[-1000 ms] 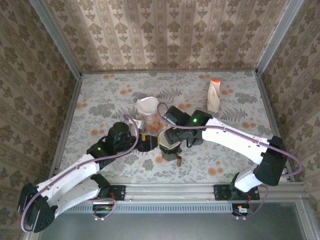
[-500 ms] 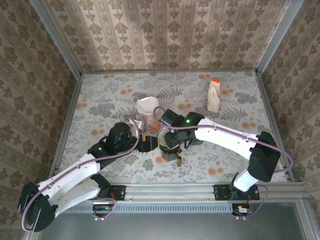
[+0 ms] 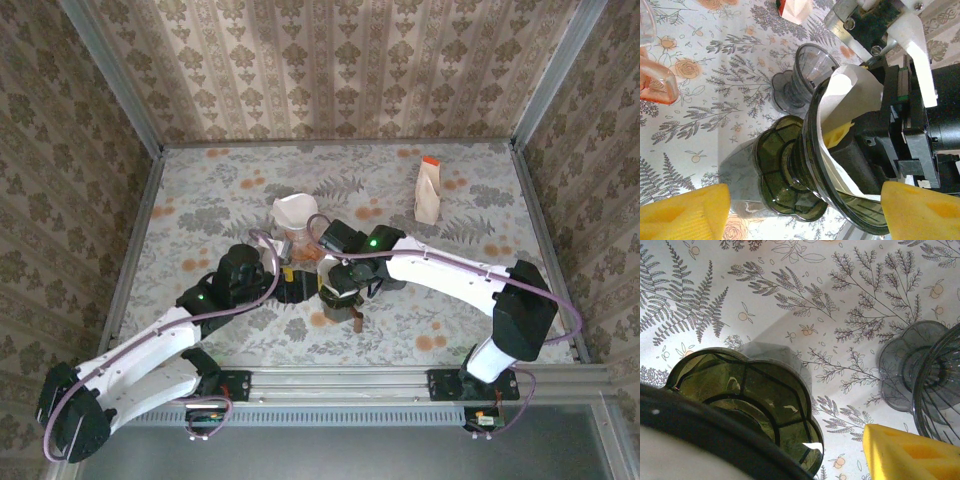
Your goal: Place the coffee filter in the dripper
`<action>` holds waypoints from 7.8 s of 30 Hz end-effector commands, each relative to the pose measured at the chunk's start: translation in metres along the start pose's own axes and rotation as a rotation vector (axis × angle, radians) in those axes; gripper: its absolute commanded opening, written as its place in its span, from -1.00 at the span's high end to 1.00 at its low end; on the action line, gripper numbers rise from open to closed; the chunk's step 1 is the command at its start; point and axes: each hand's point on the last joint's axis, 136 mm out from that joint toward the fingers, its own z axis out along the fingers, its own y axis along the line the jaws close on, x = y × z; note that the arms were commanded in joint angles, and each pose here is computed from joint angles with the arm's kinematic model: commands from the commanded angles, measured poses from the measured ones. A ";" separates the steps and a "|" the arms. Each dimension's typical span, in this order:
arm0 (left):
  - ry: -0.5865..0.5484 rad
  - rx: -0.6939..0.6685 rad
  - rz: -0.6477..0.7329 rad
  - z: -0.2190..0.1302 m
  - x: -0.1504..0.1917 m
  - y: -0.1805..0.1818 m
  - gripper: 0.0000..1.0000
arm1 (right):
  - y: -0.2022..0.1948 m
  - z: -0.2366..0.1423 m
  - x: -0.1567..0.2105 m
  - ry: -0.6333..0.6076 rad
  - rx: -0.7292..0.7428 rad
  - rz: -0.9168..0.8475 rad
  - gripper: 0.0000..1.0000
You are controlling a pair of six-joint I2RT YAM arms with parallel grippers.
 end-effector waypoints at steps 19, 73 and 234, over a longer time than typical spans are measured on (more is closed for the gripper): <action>-0.022 -0.010 -0.018 0.008 -0.010 0.000 -0.50 | 0.002 0.015 0.007 0.044 0.002 0.007 -0.29; 0.098 -0.035 -0.014 -0.004 0.011 -0.006 -0.13 | -0.005 -0.020 -0.015 -0.069 -0.008 0.031 -0.32; 0.093 -0.277 -0.258 -0.018 0.090 0.076 -0.71 | 0.027 0.012 0.091 -0.606 -0.429 -0.096 0.01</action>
